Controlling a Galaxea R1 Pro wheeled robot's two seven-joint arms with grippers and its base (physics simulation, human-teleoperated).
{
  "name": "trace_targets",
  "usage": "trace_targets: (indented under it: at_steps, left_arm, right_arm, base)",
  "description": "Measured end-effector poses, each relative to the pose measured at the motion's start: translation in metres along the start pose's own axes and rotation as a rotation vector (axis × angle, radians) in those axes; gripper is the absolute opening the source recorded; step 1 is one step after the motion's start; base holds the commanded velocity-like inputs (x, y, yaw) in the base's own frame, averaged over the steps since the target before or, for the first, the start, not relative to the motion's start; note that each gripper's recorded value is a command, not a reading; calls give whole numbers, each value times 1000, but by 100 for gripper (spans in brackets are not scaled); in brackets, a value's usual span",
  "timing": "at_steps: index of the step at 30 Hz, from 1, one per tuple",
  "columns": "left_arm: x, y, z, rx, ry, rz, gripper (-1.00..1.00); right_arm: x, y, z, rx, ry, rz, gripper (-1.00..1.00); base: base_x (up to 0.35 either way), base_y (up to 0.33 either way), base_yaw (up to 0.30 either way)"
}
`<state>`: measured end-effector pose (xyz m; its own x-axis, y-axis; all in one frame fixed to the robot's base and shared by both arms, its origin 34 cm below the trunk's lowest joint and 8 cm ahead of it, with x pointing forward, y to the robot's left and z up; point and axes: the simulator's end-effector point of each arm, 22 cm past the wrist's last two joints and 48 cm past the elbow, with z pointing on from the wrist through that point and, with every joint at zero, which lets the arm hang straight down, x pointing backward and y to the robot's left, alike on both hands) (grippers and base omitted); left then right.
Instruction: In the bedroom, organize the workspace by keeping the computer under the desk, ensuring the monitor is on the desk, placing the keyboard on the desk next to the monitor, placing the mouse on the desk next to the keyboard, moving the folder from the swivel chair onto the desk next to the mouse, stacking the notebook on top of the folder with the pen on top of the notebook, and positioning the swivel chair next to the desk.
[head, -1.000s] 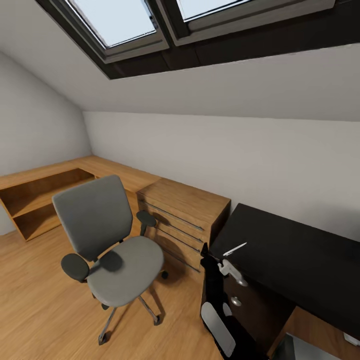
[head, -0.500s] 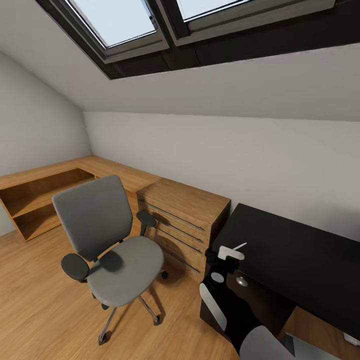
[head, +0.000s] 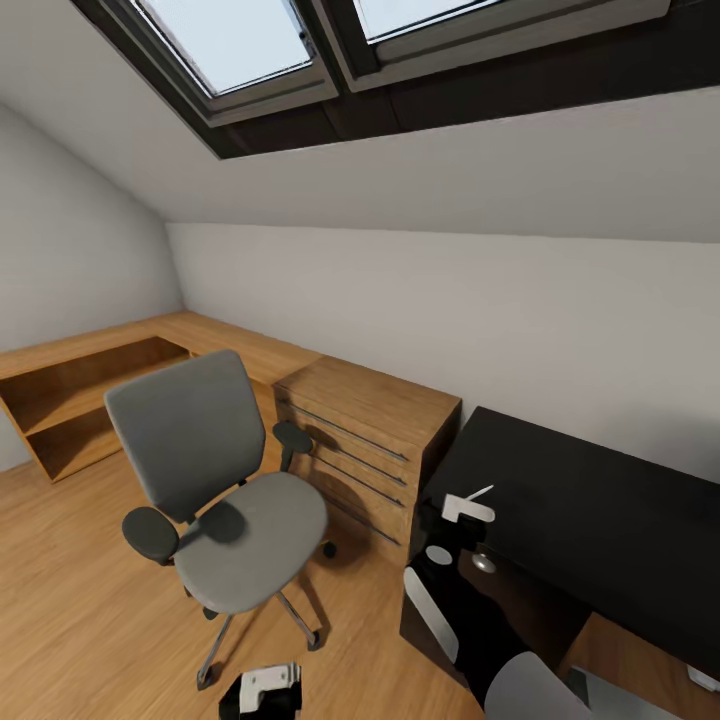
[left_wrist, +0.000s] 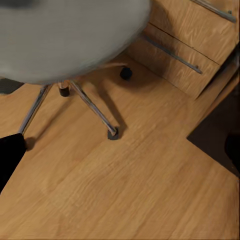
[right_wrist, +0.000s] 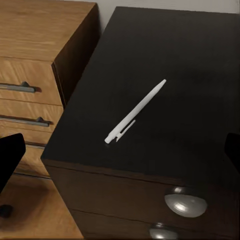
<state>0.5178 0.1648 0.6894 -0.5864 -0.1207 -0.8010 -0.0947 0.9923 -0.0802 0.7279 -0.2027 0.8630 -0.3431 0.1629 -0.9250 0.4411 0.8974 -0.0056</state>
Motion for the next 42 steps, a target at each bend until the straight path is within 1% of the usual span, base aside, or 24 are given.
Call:
trace_targets:
  at_steps: [3,4,5,8,12,14,19,23,25,26,30,32,36,42]
  left_arm:
    - [-34,-12,-1,21,-19,-3,100]
    - [-41,-14,-2,26,-17,-4,100]
    - [-61,-20,-6,39,4,4,100]
    - [-90,-26,-13,56,2,0,100]
    - [-126,-35,-25,84,-25,-28,100]
    - [-141,-40,-31,105,-38,-57,100]
    - [-148,-46,-35,131,-34,-98,100]
    - [-144,-47,-35,139,-21,-110,100]
    - [-143,-45,-34,137,-17,-109,100]
    - [-141,-36,-33,127,-16,-96,100]
    - [-140,-32,-32,123,-14,-89,100]
    - [-135,-31,-31,120,-5,-81,100]
    - [-135,-31,-31,121,-4,-82,100]
    - [-134,-33,-31,124,0,-83,100]
  right_arm:
    - [1,-5,2,6,7,-16,100]
    - [1,-5,2,7,8,-18,100]
    - [1,-7,3,8,10,-23,100]
    - [2,-7,3,8,12,-26,100]
    - [2,-8,3,8,14,-28,100]
    - [3,-8,4,9,15,-29,100]
    - [4,-9,4,10,17,-32,100]
    - [4,-10,4,11,15,-32,100]
    - [4,-10,5,10,14,-31,100]
    - [3,-9,4,5,11,-30,100]
    - [2,-8,4,2,9,-30,100]
    - [3,-14,7,17,11,-30,100]
    - [2,-24,12,30,5,-40,100]
    - [4,-31,15,39,11,-51,100]
  base:
    - [0,0,0]
    - [0,0,0]
    - [0,0,0]
    - [0,0,0]
    - [0,0,0]
    - [0,0,0]
    - [0,0,0]
    - [93,0,0]
    - [252,0,0]
    - [296,0,0]
    - [312,0,0]
    - [166,-3,0]
    - [182,-83,0]
    - [68,-39,0]
